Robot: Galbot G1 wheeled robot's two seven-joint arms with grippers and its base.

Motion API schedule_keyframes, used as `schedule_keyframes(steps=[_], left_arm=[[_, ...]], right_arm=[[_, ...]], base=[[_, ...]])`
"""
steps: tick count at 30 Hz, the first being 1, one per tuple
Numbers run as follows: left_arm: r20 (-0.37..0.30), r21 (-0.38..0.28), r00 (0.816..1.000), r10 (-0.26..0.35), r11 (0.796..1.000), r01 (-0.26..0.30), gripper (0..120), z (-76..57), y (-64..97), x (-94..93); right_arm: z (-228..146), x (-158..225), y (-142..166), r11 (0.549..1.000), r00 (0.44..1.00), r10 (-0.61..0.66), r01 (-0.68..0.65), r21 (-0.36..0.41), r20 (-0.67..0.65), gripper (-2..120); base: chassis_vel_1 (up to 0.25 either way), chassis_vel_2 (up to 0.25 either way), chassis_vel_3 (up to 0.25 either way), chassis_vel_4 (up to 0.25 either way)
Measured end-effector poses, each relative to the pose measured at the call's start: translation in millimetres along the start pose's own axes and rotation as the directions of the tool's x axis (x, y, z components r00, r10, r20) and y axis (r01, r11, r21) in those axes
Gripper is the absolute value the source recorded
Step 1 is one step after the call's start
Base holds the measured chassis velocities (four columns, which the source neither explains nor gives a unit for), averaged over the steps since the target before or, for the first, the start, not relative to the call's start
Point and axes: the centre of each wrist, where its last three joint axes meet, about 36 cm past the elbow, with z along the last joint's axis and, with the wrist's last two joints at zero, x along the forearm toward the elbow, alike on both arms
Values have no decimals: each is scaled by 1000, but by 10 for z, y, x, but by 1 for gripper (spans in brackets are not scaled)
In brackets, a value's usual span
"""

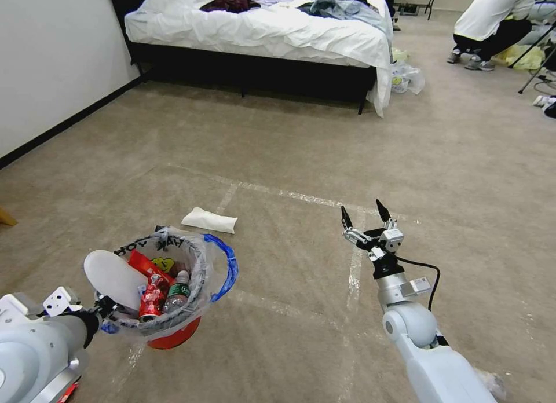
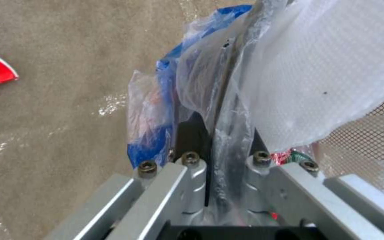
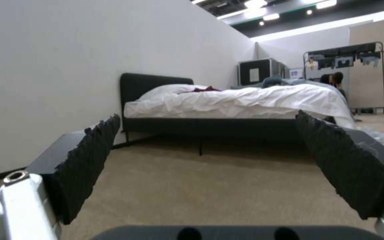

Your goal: Pick up the trash bin and place the garbage on the floor into it.

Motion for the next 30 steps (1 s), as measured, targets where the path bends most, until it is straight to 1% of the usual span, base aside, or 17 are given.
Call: schedule_keyframes(steps=[10, 30], left_arm=[[0, -1, 1000, 7, 1000, -7, 4, 1, -13, -6], [-3, 19, 1000, 22, 1000, -21, 4, -20, -41, -43]], right_arm=[[5, -6, -4, 1000, 1000, -4, 4, 5, -2, 100], [60, 1, -14, 1000, 1000, -20, 20, 17, 11, 100]], base=[[-44, 44, 53, -49], [0, 0, 0, 0]])
